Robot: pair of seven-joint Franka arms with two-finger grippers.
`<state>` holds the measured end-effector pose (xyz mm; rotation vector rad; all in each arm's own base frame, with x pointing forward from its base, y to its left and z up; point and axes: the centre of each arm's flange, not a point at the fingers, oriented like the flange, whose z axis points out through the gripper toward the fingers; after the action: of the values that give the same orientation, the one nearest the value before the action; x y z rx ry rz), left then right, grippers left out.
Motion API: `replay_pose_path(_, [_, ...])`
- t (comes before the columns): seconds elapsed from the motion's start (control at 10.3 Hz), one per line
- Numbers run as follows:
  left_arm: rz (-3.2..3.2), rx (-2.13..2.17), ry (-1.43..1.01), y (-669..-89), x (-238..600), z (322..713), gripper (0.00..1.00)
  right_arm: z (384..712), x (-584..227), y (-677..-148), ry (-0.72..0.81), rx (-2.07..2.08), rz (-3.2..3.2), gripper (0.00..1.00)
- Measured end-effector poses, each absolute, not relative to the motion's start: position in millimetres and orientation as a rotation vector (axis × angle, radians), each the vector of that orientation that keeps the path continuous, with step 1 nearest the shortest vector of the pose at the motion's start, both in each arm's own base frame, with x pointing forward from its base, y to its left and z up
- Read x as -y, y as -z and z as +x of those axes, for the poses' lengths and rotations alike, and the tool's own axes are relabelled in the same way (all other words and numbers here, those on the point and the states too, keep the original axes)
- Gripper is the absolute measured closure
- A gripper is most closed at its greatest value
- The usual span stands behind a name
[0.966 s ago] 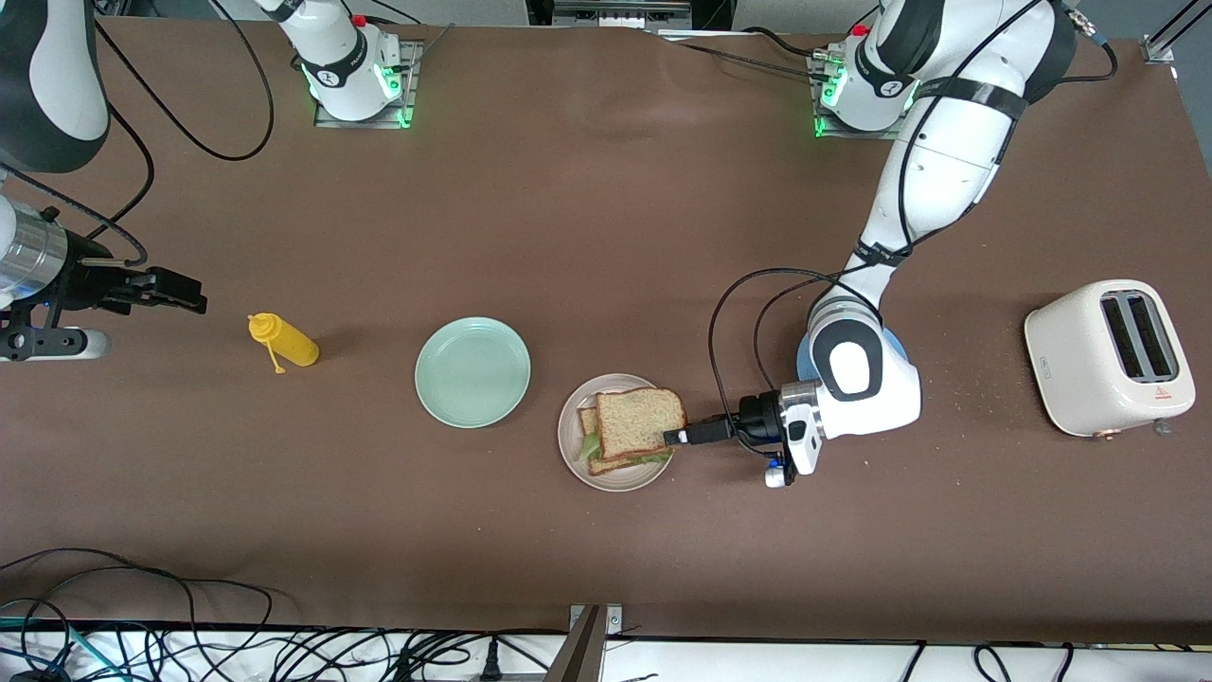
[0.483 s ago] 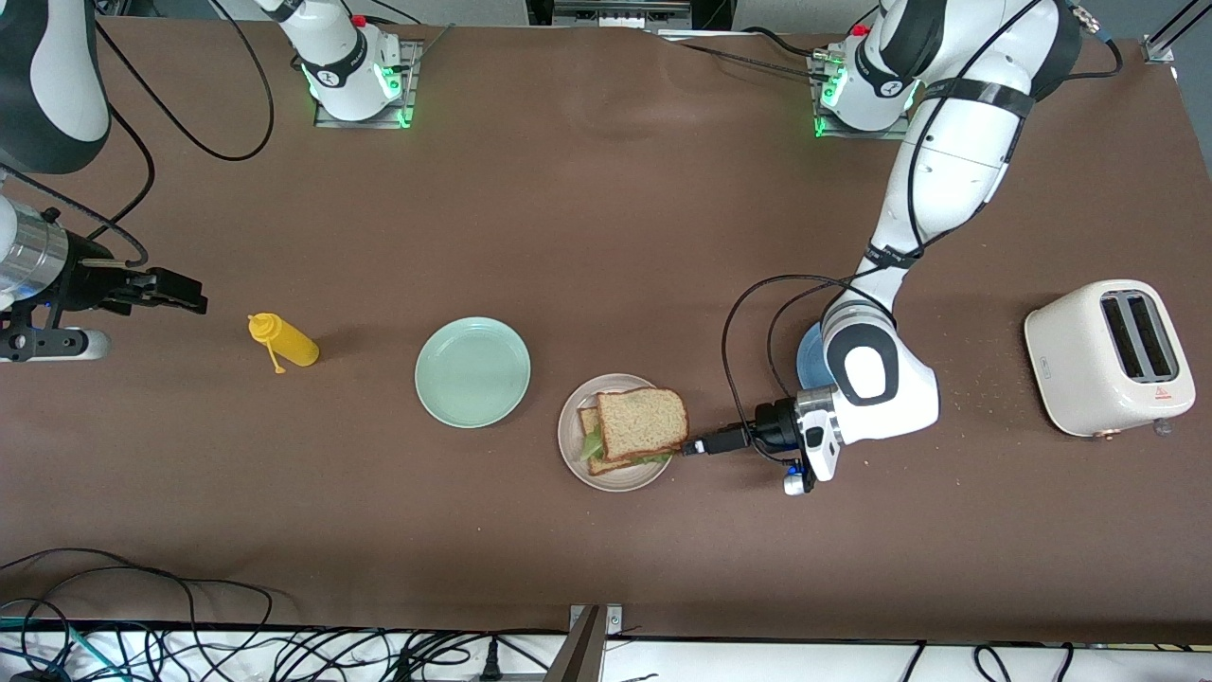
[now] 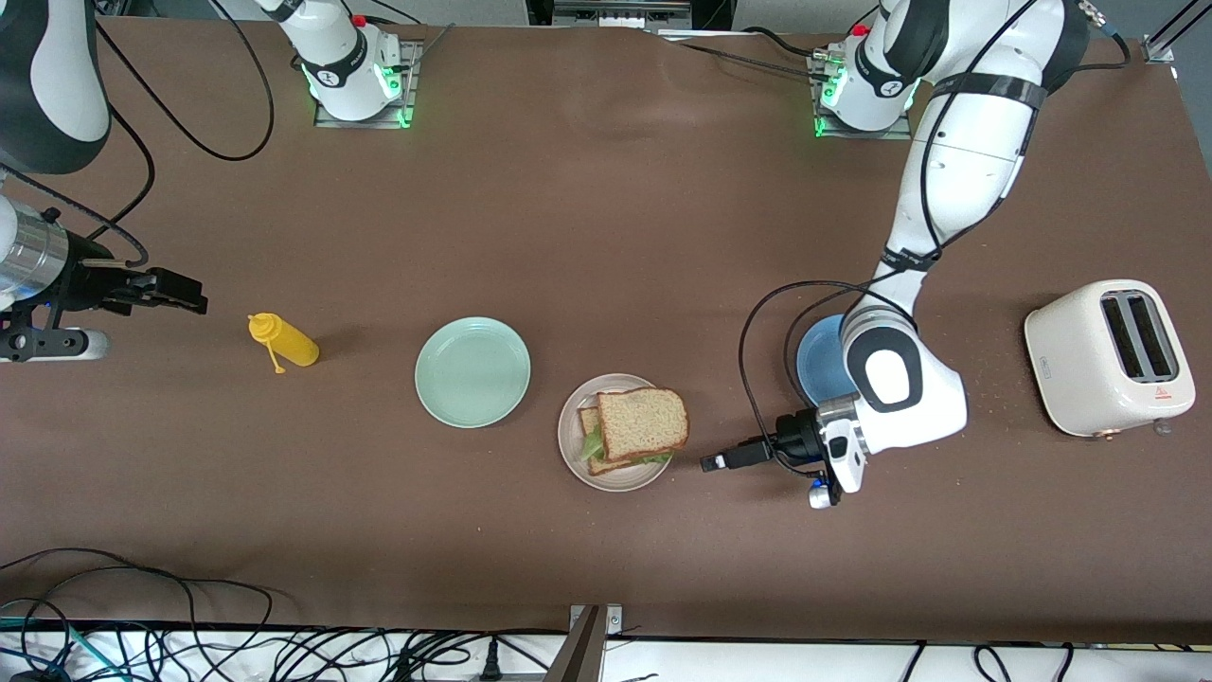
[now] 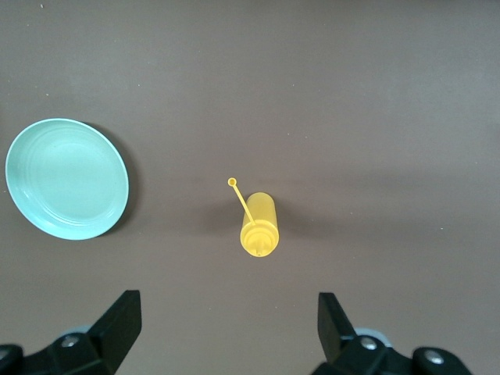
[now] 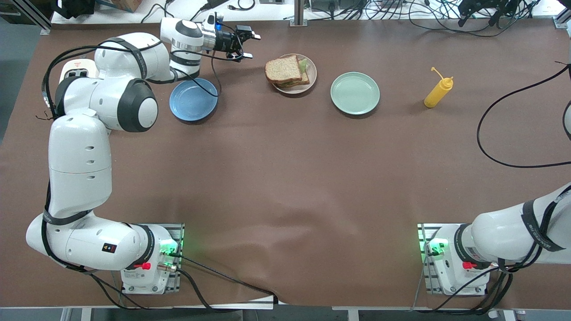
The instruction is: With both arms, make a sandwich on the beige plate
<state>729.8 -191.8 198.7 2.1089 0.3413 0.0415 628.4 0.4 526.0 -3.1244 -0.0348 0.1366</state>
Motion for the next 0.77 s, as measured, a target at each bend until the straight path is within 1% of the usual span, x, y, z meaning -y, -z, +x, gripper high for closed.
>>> replay_pose_path(0.29, [2.402, -0.247, 0.025, -228, 153, 734, 0.0, 628, 0, -526, -0.137, 0.035, -3.124, 0.0])
replay_pose_path(0.77, [2.801, -0.106, 0.203, -316, 108, 717, 0.0, 629, 0, -525, -0.137, 0.035, -3.124, 0.0])
